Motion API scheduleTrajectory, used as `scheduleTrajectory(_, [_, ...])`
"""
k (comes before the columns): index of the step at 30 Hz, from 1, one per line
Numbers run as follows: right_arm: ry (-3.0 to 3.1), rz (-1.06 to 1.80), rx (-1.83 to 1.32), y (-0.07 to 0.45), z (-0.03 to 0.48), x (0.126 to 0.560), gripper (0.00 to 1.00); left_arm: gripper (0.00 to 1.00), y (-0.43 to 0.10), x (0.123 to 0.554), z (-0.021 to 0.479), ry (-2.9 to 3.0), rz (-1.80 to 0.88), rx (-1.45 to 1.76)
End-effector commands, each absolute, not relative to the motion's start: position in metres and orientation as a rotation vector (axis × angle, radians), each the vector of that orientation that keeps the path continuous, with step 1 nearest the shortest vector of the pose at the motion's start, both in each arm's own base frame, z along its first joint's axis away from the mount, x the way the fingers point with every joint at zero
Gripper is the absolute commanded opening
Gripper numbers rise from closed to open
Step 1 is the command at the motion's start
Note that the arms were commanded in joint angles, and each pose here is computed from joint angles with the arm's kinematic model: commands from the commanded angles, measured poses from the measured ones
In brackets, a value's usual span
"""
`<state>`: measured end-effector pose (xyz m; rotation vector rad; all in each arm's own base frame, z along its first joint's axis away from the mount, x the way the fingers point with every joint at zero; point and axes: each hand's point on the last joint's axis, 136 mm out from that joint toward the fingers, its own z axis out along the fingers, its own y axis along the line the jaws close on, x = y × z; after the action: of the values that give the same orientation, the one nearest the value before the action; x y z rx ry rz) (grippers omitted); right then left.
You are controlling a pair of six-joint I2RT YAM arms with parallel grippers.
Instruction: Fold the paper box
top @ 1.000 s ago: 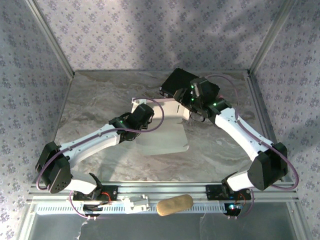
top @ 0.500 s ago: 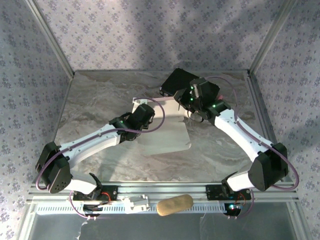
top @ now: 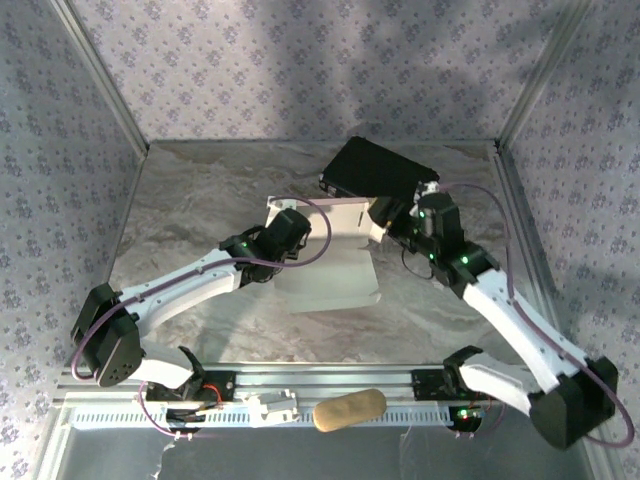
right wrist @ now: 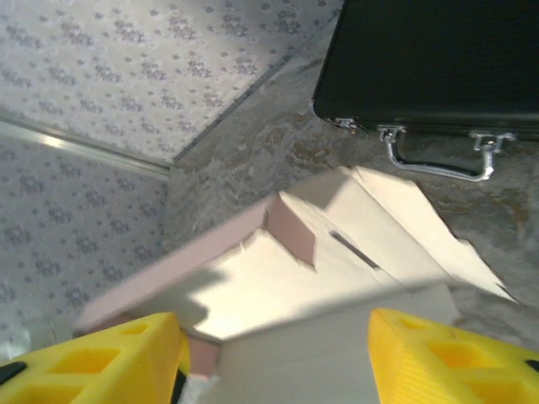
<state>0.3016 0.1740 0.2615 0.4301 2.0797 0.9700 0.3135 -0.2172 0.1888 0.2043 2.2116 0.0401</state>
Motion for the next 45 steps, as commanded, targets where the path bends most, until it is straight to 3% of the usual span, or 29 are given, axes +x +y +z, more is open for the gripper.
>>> scheduleTrajectory(1, [2.119,0.875,0.353,0.166,0.232,0.288,0.55,0.00,-0.218,0.319,0.209,2.171,0.024,0.185])
scheduleTrajectory(4, [2.192,0.861,0.331,0.170,0.195,0.281,0.51,0.00,-0.220,0.319,0.211,2.172,0.020,0.191])
scheduleTrajectory(12, [2.285,0.762,0.294,0.184,0.149,0.301,0.51,0.00,-0.221,0.320,0.214,2.176,0.022,0.196])
scheduleTrajectory(23, [2.295,0.658,0.259,0.196,0.141,0.333,0.47,0.00,-0.222,0.318,0.214,2.179,0.018,0.206])
scheduleTrajectory(38, [2.283,0.606,0.168,0.217,0.149,0.343,0.25,0.00,-0.223,0.318,0.209,2.188,0.026,0.224])
scheduleTrajectory(45, [2.290,0.553,0.075,0.228,0.153,0.345,0.25,0.00,-0.224,0.318,0.212,2.182,0.022,0.225])
